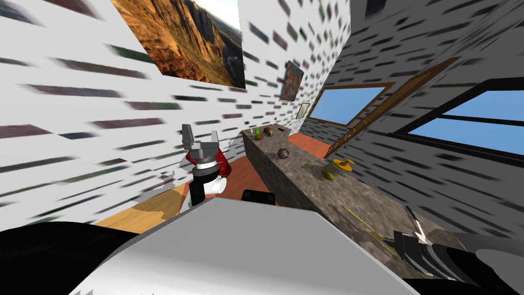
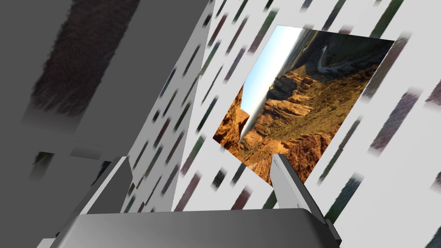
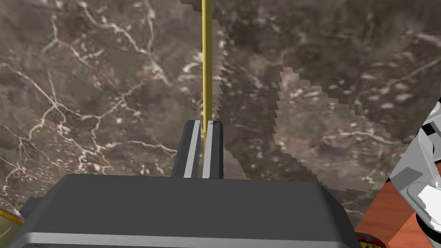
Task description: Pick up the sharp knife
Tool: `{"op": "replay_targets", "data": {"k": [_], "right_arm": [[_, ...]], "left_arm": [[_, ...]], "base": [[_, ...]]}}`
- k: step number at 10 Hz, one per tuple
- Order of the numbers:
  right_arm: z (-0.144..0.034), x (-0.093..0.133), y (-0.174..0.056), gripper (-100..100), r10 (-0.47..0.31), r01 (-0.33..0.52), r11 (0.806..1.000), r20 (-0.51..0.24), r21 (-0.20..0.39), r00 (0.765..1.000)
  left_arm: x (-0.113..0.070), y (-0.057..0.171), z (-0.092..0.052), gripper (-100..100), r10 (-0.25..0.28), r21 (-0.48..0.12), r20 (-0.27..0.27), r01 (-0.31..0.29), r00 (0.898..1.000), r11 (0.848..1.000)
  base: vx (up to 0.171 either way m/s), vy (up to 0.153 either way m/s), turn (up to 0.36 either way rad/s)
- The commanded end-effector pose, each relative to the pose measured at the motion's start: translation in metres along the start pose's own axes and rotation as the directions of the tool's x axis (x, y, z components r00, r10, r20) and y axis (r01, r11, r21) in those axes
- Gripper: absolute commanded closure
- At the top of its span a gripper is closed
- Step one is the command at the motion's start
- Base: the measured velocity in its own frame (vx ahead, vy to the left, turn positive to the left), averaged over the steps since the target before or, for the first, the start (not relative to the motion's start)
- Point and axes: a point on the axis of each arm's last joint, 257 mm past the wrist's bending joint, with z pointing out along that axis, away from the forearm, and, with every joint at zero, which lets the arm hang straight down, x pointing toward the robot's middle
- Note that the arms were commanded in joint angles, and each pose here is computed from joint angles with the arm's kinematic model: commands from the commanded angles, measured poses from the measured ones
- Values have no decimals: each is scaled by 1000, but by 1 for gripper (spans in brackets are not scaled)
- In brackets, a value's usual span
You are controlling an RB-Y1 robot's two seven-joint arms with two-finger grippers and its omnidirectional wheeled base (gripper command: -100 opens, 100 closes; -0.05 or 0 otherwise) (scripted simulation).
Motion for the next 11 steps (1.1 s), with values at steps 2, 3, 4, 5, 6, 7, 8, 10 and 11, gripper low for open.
{"op": "replay_targets", "data": {"k": [2,3,4,5,6,7,8,10,11], "right_arm": [[-1,-27,0,-100,-3,4,1000,58,-21,998],[-1,-35,0,-100,-3,5,1000,75,-27,997],[-3,-51,0,-100,-5,9,999,110,-39,994],[-3,-51,0,-100,-5,9,999,110,-39,994],[-4,-59,0,-100,-6,11,999,127,-44,992],[-5,-70,0,-100,-7,15,998,150,-53,989],[-6,-77,0,-100,-8,18,998,167,-58,986],[-9,-93,0,-100,-11,26,997,201,-71,980],[-13,-112,1,-100,-13,35,996,240,-85,971]], "left_arm": [[0,0,0,0,0,0,0,0,1000,1000],[0,0,0,0,0,0,0,0,1000,1000],[0,0,0,0,0,0,0,0,1000,1000],[0,0,0,0,0,0,0,0,1000,1000],[0,0,0,0,0,0,0,0,1000,1000],[0,0,0,0,0,0,0,0,1000,1000],[0,0,0,0,0,0,0,0,1000,1000],[0,0,0,0,0,0,0,0,1000,1000],[0,0,0,0,0,0,0,0,1000,1000]], "base": [[-39,-38,-11],[-41,-38,19],[-52,-46,-23],[-37,-34,-1],[-21,-21,19],[-33,-28,-35],[-42,-39,6],[-32,-31,23],[-43,-35,-53]]}}
